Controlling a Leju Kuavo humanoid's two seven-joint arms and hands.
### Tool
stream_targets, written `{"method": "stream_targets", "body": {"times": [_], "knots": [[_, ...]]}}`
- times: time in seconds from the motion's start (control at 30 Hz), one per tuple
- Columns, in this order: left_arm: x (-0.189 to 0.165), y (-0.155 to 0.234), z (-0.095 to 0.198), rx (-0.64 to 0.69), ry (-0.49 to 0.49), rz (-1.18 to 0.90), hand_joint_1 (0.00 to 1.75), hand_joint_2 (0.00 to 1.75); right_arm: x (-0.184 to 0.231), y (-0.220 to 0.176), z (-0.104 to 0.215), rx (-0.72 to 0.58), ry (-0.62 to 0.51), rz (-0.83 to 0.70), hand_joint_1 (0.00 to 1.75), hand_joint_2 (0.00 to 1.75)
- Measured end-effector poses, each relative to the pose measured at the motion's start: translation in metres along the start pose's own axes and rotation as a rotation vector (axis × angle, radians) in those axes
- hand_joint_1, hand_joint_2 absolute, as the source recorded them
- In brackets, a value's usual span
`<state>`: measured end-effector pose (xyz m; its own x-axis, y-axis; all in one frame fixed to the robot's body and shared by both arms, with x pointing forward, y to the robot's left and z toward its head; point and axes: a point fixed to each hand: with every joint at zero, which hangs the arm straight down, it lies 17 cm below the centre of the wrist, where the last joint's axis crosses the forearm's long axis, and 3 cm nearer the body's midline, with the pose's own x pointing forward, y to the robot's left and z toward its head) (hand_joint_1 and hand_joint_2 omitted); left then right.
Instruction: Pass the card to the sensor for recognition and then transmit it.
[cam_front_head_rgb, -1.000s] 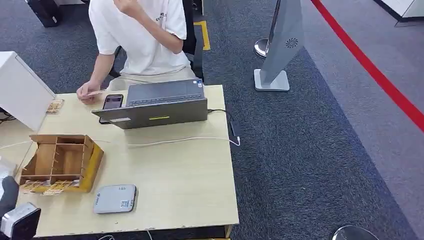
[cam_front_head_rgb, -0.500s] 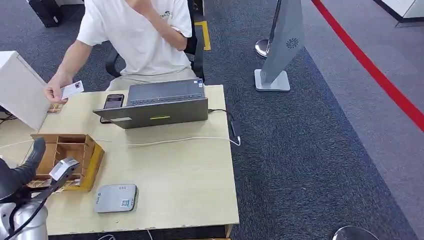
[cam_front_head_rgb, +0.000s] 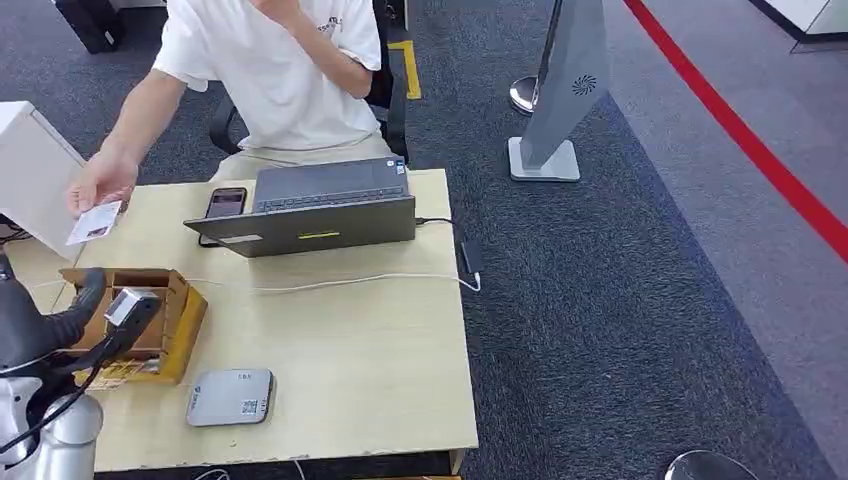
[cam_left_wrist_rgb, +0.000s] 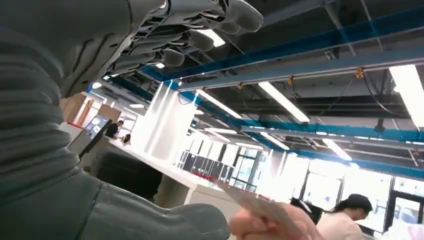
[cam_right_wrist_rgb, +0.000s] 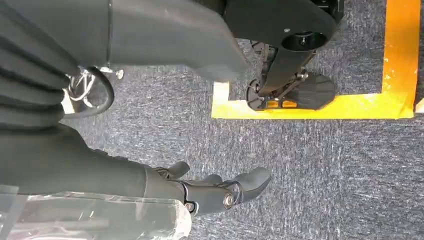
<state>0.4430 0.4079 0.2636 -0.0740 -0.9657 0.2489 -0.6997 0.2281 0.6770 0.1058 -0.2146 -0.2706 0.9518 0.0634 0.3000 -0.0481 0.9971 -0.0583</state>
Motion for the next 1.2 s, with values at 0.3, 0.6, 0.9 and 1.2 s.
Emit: {"method": "stream_targets", "body": {"times": [0.3,0.6,0.9,1.2], "knots": [[0.01,-0.008,0.001,-0.029,-0.018,0.021,0.0,1.75,-0.001,0.0,0.0,0.003,0.002,-0.001,0.0,1.75],[0.016,-0.012,0.001,-0.039,-0.028,0.033,1.75,1.75,-0.001,0.001,0.0,0.005,0.004,0.001,0.0,1.75],[0.02,-0.016,0.002,-0.057,-0.031,0.06,1.75,1.75,-0.002,0.001,0.0,0.01,0.005,0.005,0.0,1.75],[0.024,-0.019,0.003,-0.065,-0.036,0.088,1.75,1.75,-0.002,0.001,0.0,0.01,0.008,0.012,0.0,1.75]]}}
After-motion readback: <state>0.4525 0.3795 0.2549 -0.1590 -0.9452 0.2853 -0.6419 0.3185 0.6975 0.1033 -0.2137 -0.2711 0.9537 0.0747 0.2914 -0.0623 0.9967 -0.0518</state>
